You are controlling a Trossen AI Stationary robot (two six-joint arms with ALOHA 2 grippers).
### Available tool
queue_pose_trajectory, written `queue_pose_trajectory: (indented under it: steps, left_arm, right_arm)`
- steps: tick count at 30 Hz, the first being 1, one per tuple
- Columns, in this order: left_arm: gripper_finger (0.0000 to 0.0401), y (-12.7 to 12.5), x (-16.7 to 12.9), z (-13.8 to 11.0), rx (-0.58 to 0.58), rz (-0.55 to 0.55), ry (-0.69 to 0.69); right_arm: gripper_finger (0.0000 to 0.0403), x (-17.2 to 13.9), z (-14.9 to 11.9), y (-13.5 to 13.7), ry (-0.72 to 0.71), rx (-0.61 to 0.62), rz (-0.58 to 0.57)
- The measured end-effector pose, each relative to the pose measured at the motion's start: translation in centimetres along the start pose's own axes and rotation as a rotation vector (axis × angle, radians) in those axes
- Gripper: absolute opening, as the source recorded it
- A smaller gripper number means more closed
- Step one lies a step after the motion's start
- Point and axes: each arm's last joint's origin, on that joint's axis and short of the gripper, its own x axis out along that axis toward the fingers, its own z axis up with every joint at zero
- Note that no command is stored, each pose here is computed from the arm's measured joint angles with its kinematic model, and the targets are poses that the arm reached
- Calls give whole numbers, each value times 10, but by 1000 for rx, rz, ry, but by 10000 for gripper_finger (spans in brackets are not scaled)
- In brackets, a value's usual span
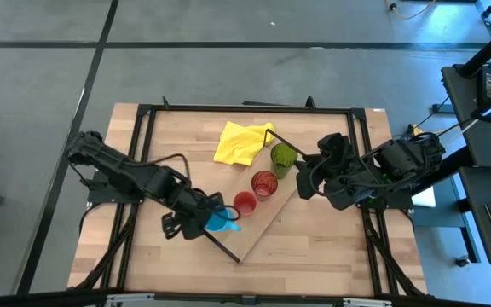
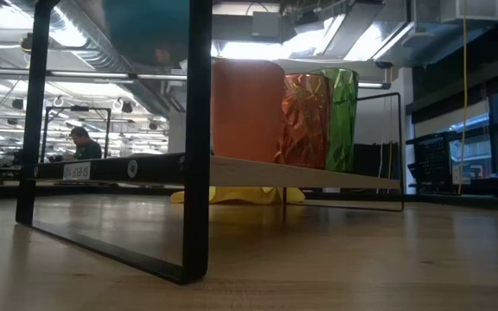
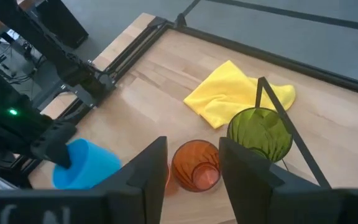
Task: Stack small to large cups/mugs on shelf
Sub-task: Put the blue mug on the shelf
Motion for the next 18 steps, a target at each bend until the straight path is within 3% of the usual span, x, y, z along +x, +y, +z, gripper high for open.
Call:
queue_pose_trajectory:
  steps: [18]
  left_arm:
    - [4,9,36,17,-17,-101,-95]
  right_arm:
    - [147,0,-1,0,27,-5,8]
